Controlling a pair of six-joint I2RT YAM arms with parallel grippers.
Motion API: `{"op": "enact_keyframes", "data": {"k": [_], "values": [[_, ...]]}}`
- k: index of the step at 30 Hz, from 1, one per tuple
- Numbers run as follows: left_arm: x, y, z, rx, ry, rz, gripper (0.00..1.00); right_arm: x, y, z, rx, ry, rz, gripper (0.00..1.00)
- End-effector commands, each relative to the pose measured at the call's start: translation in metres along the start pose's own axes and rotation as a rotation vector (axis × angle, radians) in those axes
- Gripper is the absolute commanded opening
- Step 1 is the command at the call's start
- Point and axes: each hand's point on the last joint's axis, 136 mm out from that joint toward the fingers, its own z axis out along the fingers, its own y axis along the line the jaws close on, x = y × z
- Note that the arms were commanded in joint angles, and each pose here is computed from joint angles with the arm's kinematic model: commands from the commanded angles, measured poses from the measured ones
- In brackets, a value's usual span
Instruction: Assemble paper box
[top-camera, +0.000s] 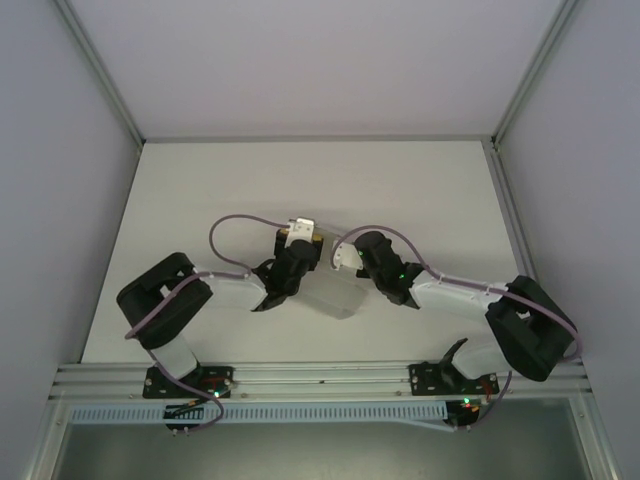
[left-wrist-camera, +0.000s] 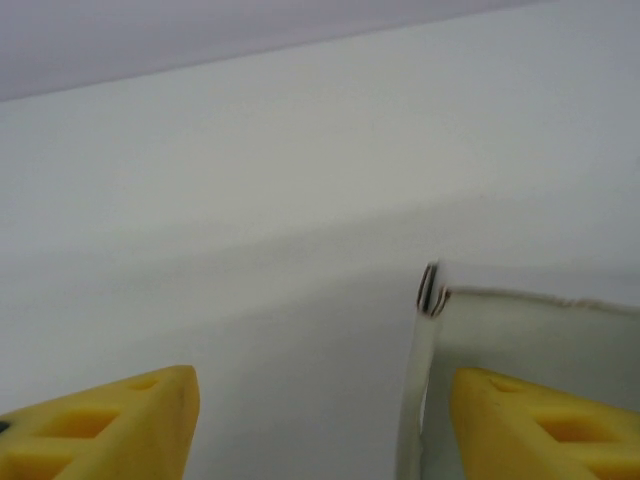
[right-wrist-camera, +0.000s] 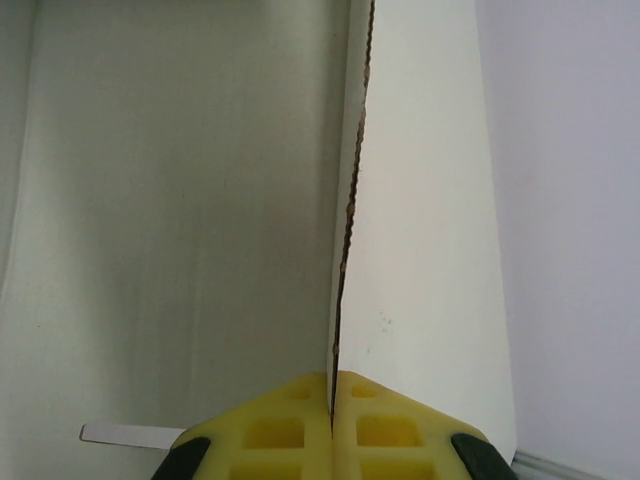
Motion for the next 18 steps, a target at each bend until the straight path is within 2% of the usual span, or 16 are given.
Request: {"op": "enact_keyframes", "data": {"k": [1, 5, 9, 18], "values": [[-0.012, 0.006, -0.007, -0.027, -0.008, 0.004, 0.67, 0.009, -0.005, 0.001, 0.018, 0.058, 0.004, 0.0], [-0.004, 0.007, -0.002, -0.028, 0.025, 0.009, 0.65, 0.007, -0.01, -0.001, 0.042, 0.043, 0.012, 0.0], [0.01, 0.007, 0.009, 0.036, 0.079, -0.039, 0.62, 0.005, -0.011, -0.002, 0.042, 0.032, 0.014, 0.0], [0.003, -0.009, 0.014, 0.171, 0.059, -0.052, 0.61, 0.002, -0.007, -0.002, 0.024, 0.011, 0.009, 0.0]]}}
